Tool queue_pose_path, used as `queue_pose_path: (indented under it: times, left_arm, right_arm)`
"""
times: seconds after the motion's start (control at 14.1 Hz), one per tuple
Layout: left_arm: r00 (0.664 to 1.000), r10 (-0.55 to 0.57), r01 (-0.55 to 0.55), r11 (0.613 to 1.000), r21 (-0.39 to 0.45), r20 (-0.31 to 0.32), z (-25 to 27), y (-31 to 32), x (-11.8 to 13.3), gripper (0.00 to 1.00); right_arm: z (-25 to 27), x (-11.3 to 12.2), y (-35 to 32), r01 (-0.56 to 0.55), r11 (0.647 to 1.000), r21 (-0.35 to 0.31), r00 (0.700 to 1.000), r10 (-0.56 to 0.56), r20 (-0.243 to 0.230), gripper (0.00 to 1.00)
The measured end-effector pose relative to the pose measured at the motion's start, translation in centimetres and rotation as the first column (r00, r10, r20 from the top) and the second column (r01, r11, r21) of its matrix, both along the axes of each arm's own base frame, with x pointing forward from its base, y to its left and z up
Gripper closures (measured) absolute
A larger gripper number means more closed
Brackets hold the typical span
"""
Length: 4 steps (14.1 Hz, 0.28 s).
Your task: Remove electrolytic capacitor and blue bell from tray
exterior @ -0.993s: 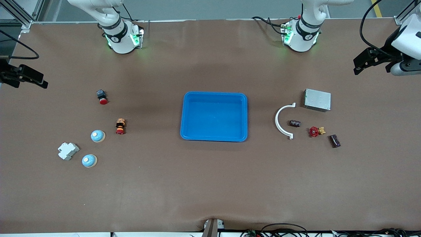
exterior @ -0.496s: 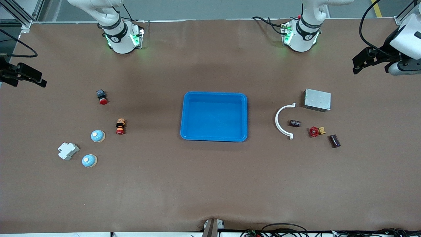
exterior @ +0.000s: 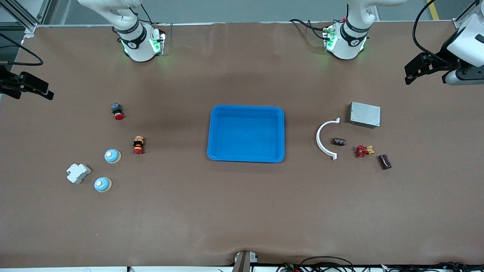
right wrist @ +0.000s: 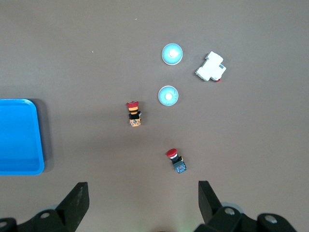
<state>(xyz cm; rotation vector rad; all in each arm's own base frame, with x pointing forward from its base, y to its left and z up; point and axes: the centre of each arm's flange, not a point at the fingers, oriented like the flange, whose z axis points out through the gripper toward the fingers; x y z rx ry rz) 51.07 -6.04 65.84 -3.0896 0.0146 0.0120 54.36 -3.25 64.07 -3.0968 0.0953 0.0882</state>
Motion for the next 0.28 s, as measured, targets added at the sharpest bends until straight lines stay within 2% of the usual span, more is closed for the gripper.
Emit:
queue_pose_path:
  times: [0.28]
  left_arm:
    - [1.000, 0.000, 0.000, 1.000, -0.001, 0.006, 0.27, 0.01, 0.00, 0.00]
  right_arm:
    - [-0.04, -0.10, 0.02, 0.000, 1.000, 0.000, 1.000, 0.000, -0.007, 0.00]
